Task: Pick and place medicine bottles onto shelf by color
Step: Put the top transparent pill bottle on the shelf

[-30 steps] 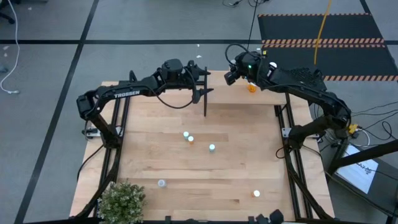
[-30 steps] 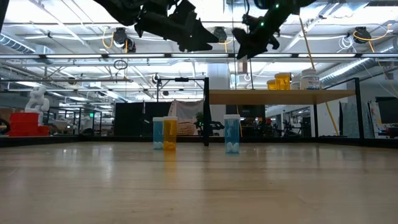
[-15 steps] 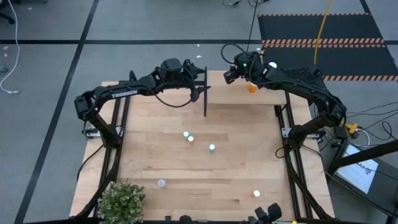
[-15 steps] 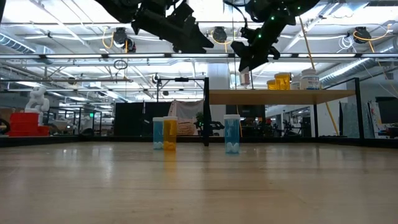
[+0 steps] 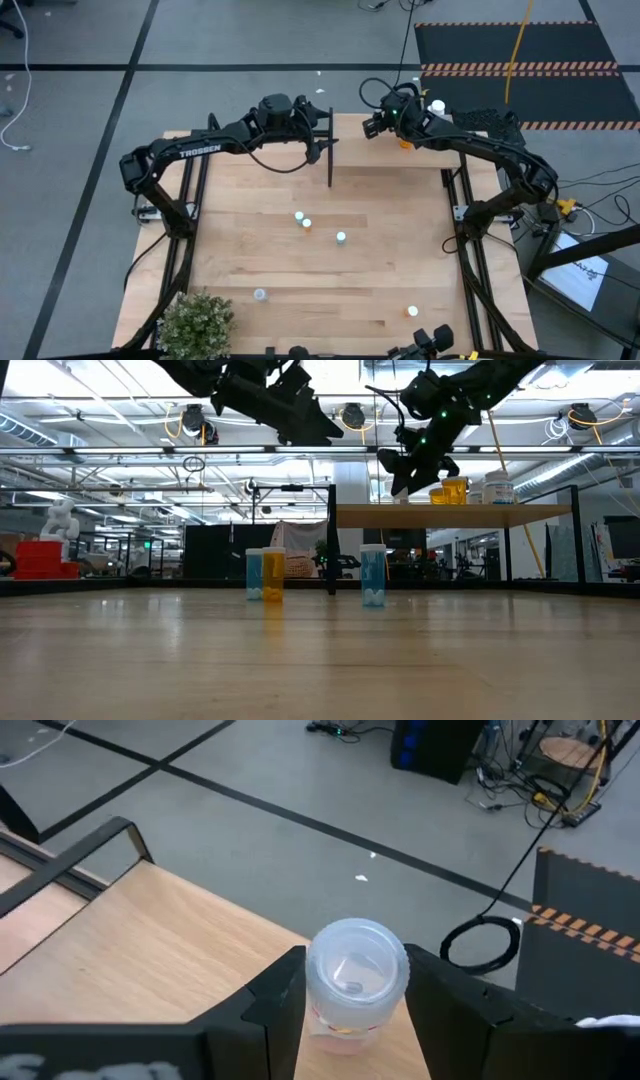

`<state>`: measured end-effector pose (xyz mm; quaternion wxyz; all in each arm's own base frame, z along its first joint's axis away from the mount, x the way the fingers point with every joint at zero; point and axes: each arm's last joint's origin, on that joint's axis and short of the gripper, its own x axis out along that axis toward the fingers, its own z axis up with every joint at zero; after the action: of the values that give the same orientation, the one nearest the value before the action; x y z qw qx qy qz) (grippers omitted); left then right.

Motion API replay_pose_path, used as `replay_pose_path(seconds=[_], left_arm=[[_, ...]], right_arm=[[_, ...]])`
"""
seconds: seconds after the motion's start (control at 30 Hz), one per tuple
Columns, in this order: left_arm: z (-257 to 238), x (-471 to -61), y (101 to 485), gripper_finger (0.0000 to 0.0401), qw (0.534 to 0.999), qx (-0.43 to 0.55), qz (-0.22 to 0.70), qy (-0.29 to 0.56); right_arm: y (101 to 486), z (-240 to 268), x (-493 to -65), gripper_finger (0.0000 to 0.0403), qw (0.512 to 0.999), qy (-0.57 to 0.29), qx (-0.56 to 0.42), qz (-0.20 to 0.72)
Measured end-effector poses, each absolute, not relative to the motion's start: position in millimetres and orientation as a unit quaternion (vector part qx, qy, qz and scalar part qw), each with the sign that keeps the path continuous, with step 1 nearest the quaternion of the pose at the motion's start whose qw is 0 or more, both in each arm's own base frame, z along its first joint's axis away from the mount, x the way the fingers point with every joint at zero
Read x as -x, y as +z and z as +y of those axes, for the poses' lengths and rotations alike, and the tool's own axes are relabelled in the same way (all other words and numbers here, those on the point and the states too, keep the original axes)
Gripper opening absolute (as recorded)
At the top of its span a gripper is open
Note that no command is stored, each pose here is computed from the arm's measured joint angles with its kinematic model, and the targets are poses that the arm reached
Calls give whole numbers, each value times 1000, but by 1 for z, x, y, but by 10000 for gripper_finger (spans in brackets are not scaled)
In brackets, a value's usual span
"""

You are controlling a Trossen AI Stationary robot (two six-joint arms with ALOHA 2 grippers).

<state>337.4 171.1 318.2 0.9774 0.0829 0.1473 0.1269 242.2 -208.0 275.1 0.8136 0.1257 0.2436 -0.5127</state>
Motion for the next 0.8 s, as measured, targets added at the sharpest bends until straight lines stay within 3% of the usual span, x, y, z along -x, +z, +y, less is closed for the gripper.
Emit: replay_pose_path(seconds=[0.8], left_arm=[[171, -337, 318, 369, 977, -85, 148, 126]], right_arm=[[280, -204, -233, 153, 799, -536, -154, 223]])
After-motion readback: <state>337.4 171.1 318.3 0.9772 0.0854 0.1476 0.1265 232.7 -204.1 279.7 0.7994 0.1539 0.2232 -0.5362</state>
